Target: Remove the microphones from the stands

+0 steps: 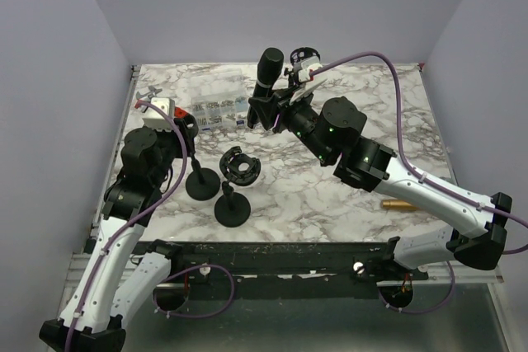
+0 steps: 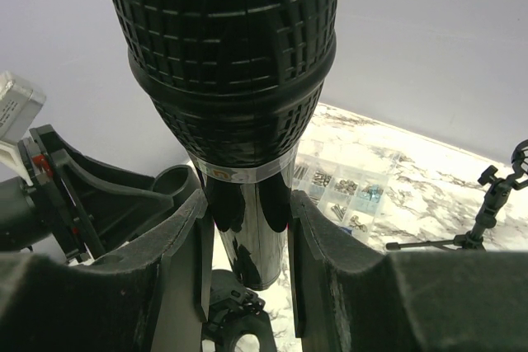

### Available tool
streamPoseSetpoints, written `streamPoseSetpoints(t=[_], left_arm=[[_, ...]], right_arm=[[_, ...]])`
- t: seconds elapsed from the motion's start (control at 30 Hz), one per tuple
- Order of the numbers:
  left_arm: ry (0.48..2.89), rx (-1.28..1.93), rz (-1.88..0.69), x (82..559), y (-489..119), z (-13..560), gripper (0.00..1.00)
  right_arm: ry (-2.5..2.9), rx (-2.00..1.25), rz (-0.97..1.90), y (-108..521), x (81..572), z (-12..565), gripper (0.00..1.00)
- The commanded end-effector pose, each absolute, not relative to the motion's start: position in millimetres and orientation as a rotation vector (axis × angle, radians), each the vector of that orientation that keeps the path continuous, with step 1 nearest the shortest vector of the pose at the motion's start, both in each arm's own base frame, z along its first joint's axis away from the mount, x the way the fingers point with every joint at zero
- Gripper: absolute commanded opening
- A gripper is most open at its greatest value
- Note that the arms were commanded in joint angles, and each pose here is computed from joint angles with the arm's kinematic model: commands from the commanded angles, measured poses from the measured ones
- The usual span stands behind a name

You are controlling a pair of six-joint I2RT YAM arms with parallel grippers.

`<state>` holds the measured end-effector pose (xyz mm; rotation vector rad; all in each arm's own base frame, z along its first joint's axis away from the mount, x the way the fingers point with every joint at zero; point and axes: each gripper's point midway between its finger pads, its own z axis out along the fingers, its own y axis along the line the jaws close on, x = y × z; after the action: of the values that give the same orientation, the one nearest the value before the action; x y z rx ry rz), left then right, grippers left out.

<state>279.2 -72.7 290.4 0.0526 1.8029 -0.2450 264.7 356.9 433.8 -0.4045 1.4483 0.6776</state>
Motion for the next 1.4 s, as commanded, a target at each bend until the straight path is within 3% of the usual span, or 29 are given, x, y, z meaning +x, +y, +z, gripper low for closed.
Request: streamPoseSetpoints(t=[0.0, 0.87, 1.0, 1.2, 1.37], left_arm=[[2.156, 0.035, -0.229, 242.6, -68.8, 196.8, 0.32], [2.236, -0.037, -0.241, 241.3, -70.3, 166.8, 0.34], [2.223, -0.04, -0.234, 243.6, -69.4, 172.7, 0.45], [2.101, -0.039, -0.261, 251.8, -71.0, 209.3, 0.82], [1.971, -0.037, -0.297, 257.5, -73.4, 266.0, 0.93]], right_arm=[[1.426, -0.387, 0.696, 360.4, 266.7, 437.5, 0.01], [1.434, -0.398, 0.697, 364.8, 267.8, 430.5, 0.01], [1.437, -0.397, 0.695, 364.2, 268.1, 429.3, 0.01], [1.443, -0.401, 0.694, 367.3, 269.4, 425.4, 0.01], [1.449, -0.408, 0.693, 370.8, 270.3, 422.1, 0.01]])
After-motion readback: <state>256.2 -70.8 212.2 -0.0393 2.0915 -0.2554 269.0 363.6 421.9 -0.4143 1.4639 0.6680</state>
